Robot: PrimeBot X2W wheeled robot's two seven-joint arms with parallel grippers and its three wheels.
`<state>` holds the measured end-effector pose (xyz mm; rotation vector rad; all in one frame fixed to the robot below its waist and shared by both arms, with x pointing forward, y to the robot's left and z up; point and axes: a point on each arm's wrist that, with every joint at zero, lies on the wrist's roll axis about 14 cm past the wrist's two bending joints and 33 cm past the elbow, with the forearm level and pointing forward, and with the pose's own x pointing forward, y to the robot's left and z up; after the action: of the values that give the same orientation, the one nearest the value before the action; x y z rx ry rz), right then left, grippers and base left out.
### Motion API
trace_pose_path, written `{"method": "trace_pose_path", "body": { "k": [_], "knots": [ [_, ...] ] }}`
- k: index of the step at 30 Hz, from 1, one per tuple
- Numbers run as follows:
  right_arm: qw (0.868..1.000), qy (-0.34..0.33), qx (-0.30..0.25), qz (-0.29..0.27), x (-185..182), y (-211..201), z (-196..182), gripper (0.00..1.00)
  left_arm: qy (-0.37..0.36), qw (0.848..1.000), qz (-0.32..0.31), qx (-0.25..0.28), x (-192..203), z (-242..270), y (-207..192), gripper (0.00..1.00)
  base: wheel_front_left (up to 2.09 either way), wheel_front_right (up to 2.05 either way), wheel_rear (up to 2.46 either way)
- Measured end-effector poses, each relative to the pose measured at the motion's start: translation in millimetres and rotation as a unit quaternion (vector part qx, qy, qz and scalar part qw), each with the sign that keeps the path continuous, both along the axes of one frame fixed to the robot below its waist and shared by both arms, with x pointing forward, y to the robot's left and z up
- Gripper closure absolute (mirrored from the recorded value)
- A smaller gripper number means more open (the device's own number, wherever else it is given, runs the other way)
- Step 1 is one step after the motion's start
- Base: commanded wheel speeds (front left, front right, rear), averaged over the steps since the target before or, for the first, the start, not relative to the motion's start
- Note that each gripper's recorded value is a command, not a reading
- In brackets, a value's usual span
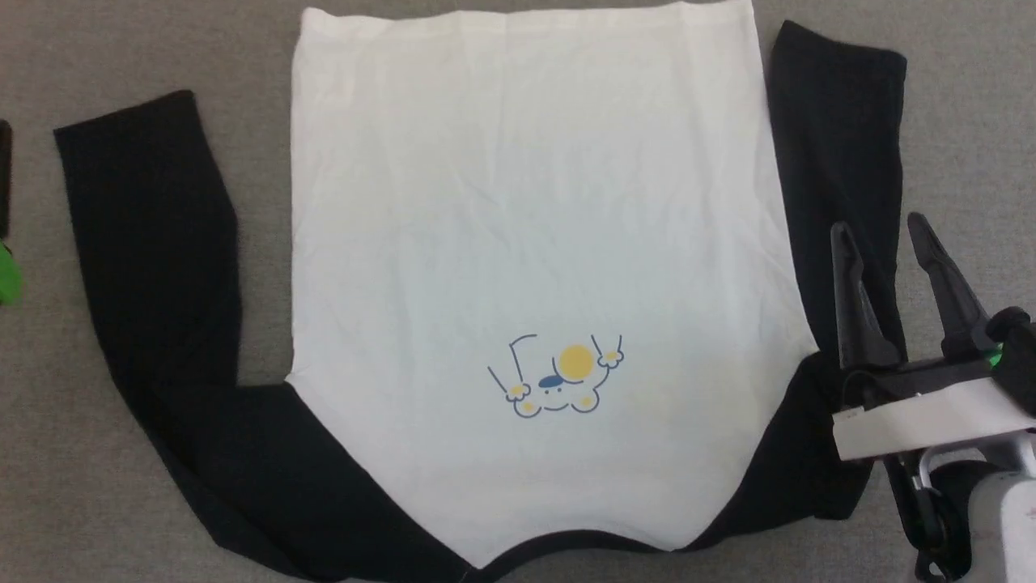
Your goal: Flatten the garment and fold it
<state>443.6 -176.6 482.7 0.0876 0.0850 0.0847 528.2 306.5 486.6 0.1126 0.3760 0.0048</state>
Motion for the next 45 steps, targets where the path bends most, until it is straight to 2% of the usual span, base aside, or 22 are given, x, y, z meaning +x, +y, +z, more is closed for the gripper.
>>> {"method": "trace_pose_path", "body": {
  "k": [5, 11, 20, 21, 23, 24, 28, 32, 33, 37, 45],
  "knots": [
    [1.000, 0.013, -0.001, 0.002, 9, 1, -17, 0.00, 0.062, 0.997, 0.032, -0.044, 23, -33, 7, 0.00, 0.00, 0.00, 0.00],
    [0.999, 0.042, -0.007, -0.009, 9, -7, -42, 0.00, 0.163, 0.979, 0.087, -0.083, 24, -94, 12, 0.00, 0.00, 0.00, 0.00],
    [0.998, 0.056, -0.016, -0.025, 7, -19, -56, 0.00, 0.219, 0.957, 0.131, -0.141, 21, -129, 10, 0.00, 0.00, 0.00, 0.00],
    [0.998, 0.056, -0.017, -0.025, 8, -19, -56, 0.00, 0.221, 0.955, 0.133, -0.146, 21, -130, 10, 0.11, 0.00, 0.00, 0.00],
    [0.998, 0.056, -0.017, -0.024, 9, -19, -57, 0.00, 0.219, 0.953, 0.140, -0.156, 21, -130, 10, 0.77, 0.00, 0.00, 0.00],
    [0.998, 0.057, -0.017, -0.024, 9, -19, -58, 0.00, 0.219, 0.952, 0.141, -0.160, 20, -131, 10, 1.00, 0.00, 0.00, 0.00],
    [0.998, 0.061, -0.016, -0.021, 9, -17, -61, 0.00, 0.213, 0.950, 0.146, -0.177, 19, -134, 9, 1.00, 0.00, 0.00, 0.00],
    [0.998, 0.060, -0.015, -0.020, 10, -16, -59, 0.00, 0.173, 0.958, 0.140, -0.180, 21, -125, 10, 1.00, 0.00, 0.00, 0.00],
    [0.998, 0.057, -0.017, -0.017, 10, -14, -56, 0.00, 0.139, 0.967, 0.134, -0.168, 23, -115, 13, 1.00, 0.00, 0.00, 0.00],
    [0.999, 0.044, -0.016, -0.013, 10, -11, -44, 0.00, 0.058, 0.980, 0.129, -0.137, 27, -78, 24, 1.00, 0.00, 0.00, 0.00],
    [1.000, 0.021, -0.014, -0.007, -3, -6, -14, 0.00, -0.086, 0.987, 0.098, -0.097, 10, 25, 20, 1.00, 0.00, 0.00, 0.00]
  ]
}}
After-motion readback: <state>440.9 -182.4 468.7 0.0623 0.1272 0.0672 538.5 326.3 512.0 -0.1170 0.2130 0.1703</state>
